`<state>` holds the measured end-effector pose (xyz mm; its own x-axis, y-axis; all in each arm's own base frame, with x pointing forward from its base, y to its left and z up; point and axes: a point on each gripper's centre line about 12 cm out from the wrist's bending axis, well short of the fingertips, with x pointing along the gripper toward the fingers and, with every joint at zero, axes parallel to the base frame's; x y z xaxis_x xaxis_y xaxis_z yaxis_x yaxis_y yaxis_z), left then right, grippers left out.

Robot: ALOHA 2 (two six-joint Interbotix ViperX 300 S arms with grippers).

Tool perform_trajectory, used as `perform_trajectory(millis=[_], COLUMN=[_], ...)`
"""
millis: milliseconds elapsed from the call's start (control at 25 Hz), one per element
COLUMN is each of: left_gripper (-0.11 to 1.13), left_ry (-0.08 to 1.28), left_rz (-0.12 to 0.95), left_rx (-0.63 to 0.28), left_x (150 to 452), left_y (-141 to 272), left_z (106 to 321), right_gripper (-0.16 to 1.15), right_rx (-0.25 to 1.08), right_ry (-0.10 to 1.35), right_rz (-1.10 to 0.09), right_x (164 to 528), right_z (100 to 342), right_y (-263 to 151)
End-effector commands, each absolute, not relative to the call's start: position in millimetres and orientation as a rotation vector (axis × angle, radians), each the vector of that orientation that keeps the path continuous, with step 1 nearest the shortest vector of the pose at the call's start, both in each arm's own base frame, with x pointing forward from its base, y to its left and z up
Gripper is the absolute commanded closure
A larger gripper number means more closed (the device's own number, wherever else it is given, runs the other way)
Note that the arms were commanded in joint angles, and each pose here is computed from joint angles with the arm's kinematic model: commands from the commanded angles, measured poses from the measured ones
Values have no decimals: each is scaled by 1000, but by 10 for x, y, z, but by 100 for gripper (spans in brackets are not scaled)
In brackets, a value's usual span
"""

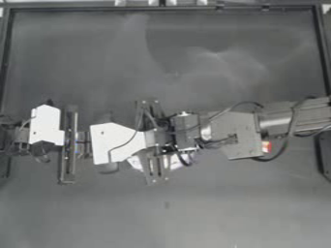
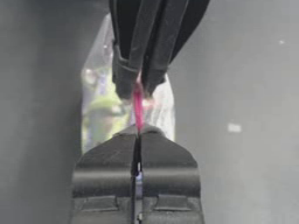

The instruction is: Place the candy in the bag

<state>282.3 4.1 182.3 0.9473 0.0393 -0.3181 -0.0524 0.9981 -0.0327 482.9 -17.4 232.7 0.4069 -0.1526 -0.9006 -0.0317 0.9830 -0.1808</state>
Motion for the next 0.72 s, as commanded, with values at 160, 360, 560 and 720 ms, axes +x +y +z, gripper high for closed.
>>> perform_trajectory(millis=[160, 360, 560, 720], left_gripper=[93, 93, 93, 93], left_ry=[272, 271, 274, 277], left_rz=[43, 44, 44, 47], left_rx=[-37, -40, -39, -40], left_x=[2815, 2818, 2825, 2827], left_y=[37, 37, 37, 46], left_z=[1961, 1966, 1958, 1949], right_gripper=[94, 94, 94, 94], right_rx=[-146, -140, -121, -105], right_ry=[1119, 1125, 1131, 1137], right_rz=[-101, -130, -148, -166], right_x=[4636, 4529, 4394, 4292], right_z=[2525, 2525, 2537, 2520], right_y=[-207, -231, -236, -242])
